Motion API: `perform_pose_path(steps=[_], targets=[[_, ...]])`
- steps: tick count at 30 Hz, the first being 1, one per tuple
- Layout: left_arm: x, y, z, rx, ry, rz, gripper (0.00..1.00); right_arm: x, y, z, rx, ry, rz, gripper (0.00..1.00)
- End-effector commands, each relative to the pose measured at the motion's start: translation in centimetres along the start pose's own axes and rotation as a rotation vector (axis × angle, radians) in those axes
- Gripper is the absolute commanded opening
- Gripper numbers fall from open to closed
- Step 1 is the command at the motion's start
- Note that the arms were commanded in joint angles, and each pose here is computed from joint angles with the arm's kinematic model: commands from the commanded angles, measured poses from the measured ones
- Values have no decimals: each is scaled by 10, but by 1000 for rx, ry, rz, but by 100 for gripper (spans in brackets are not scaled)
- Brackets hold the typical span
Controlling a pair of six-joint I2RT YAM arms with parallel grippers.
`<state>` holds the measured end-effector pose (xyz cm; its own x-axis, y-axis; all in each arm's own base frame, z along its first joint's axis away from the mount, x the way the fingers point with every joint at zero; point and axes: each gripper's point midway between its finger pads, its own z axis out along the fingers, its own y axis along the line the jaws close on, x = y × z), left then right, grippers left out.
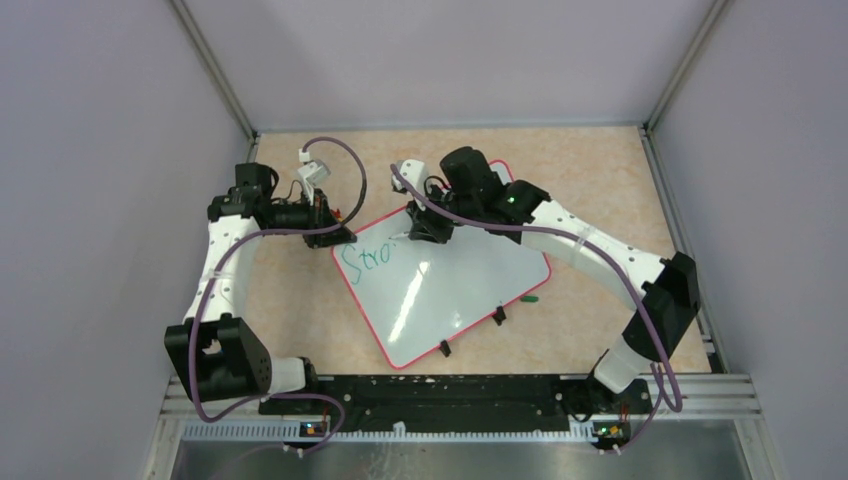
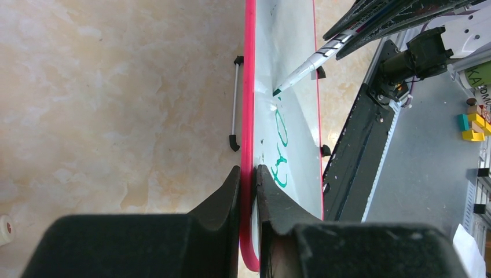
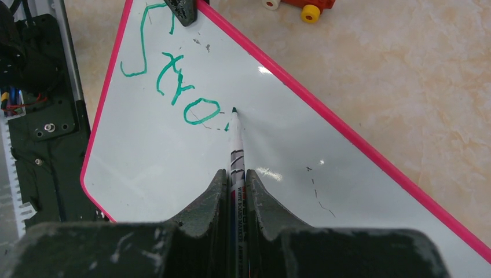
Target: Write a sentence on the whiteboard
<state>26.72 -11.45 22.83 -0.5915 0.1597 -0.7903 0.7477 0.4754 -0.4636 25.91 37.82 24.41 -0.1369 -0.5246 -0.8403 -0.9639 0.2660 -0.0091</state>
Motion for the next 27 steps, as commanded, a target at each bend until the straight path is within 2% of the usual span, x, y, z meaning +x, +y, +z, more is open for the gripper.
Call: perform_pose_path(steps=[1, 15, 27], targets=[[-7, 4, 0, -13, -14, 70, 0, -5, -3, -3, 20, -20, -20, 0], [-7, 3, 1, -11, -14, 72, 0, 16, 11, -7, -17, 5, 12, 0], [-6, 3, 1, -12, -12, 70, 0, -7, -6, -7, 43, -39, -1, 0]])
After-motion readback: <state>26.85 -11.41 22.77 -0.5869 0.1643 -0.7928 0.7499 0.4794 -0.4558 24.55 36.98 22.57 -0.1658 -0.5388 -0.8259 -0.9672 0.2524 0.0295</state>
